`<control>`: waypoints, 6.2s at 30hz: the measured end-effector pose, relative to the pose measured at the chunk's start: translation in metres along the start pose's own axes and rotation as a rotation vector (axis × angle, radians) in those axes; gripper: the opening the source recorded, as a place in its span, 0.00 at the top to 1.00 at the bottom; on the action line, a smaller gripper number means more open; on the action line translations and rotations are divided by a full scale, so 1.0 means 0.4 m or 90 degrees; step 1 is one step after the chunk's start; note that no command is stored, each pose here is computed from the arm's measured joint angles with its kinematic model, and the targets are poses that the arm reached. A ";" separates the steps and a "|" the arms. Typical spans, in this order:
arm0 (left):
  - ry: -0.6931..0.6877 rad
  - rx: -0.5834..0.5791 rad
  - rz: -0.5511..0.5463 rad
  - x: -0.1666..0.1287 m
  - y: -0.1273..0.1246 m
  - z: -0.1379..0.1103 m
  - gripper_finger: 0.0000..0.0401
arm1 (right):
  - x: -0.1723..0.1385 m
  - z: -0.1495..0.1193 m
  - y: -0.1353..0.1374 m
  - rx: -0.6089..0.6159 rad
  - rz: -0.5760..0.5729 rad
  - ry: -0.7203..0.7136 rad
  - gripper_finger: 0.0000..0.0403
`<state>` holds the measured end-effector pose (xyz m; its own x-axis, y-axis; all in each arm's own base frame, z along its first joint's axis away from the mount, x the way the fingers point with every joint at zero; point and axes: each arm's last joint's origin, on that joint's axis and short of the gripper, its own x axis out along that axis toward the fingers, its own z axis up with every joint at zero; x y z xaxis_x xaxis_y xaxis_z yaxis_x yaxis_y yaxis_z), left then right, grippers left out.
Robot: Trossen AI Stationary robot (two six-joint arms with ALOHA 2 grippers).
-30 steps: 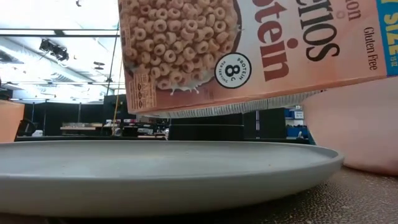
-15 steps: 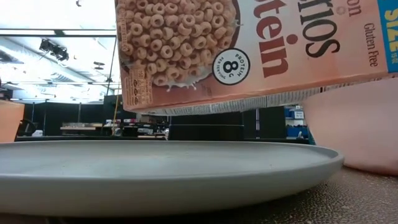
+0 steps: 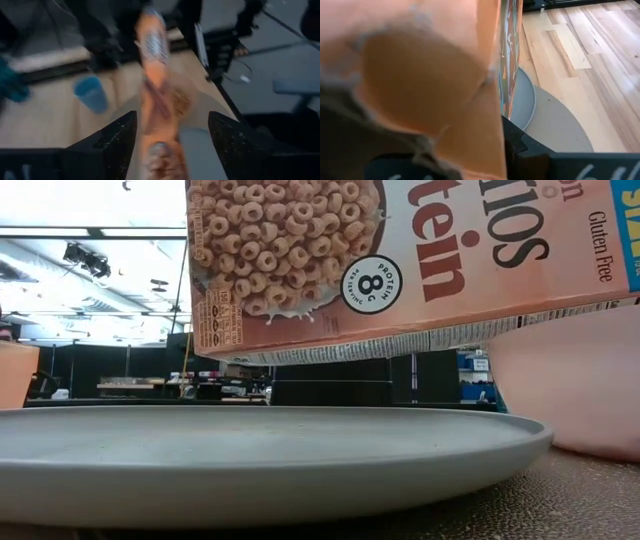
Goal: Arrange a breakfast setting
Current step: Pour the cereal from the cereal box into the orange bowl
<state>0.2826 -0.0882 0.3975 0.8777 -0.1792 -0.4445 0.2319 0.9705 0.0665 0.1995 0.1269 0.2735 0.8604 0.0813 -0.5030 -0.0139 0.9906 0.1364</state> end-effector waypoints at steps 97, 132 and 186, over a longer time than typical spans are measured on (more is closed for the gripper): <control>0.030 0.000 0.111 0.096 -0.042 -0.058 0.97 | -0.323 0.074 -0.013 -0.121 0.010 -0.341 0.59; -0.292 -0.144 0.603 -0.239 0.110 -0.507 0.97 | -0.142 0.037 0.073 -0.145 -0.138 -0.251 0.59; -0.173 -0.264 1.092 -0.283 0.225 -0.790 0.97 | -0.109 0.020 0.090 -0.139 -0.128 -0.228 0.59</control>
<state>0.0715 0.0704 0.1716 0.0466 0.9986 0.0230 -0.9986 0.0461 0.0245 0.1657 0.1581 0.3072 0.9783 -0.1201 -0.1689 0.0977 0.9860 -0.1354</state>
